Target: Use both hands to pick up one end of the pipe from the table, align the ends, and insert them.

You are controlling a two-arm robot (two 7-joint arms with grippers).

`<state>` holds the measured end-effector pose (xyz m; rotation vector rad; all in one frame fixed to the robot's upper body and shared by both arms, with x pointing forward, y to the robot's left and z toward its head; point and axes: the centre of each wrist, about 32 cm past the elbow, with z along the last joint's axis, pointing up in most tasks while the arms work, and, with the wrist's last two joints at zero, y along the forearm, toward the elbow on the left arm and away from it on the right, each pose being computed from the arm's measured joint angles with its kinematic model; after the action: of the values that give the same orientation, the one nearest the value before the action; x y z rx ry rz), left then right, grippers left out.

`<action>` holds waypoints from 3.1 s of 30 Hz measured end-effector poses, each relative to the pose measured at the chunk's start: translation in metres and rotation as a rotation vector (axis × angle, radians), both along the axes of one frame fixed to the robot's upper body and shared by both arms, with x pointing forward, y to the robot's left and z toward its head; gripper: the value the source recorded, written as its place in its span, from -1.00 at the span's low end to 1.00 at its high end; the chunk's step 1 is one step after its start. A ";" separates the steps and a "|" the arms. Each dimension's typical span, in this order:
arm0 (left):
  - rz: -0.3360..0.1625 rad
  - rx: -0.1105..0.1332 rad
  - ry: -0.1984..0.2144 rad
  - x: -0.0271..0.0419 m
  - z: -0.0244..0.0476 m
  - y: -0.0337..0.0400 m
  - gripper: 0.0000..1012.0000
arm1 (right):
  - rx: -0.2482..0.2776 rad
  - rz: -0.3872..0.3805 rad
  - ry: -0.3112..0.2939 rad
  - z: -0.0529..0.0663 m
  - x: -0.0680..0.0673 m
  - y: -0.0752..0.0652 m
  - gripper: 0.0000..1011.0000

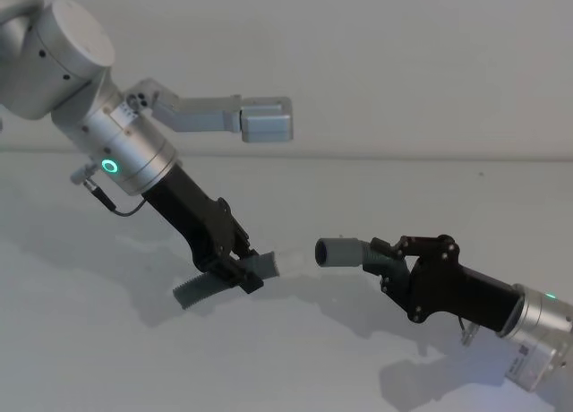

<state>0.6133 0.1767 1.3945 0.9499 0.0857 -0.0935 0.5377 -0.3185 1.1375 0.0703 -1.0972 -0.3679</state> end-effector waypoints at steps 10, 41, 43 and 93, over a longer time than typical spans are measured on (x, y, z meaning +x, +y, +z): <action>-0.019 -0.003 0.003 0.0009 0.0027 -0.0063 -0.30 | -0.002 0.001 -0.002 0.000 0.000 0.000 -0.62; -0.030 0.016 0.015 -0.0032 0.0087 -0.0095 -0.30 | -0.003 0.002 -0.005 0.000 0.000 0.000 -0.62; -0.030 0.018 0.015 -0.0033 0.0089 -0.0094 -0.30 | -0.003 0.002 -0.005 0.000 0.000 0.000 -0.62; 0.017 -0.045 -0.073 -0.0068 0.0108 -0.0023 -0.30 | 0.094 -0.138 0.381 0.009 -0.011 0.017 -0.62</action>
<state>0.6065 0.1745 1.4052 0.9064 0.0240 -0.0449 0.5267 -0.3014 1.1468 0.0066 -0.7094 -0.5328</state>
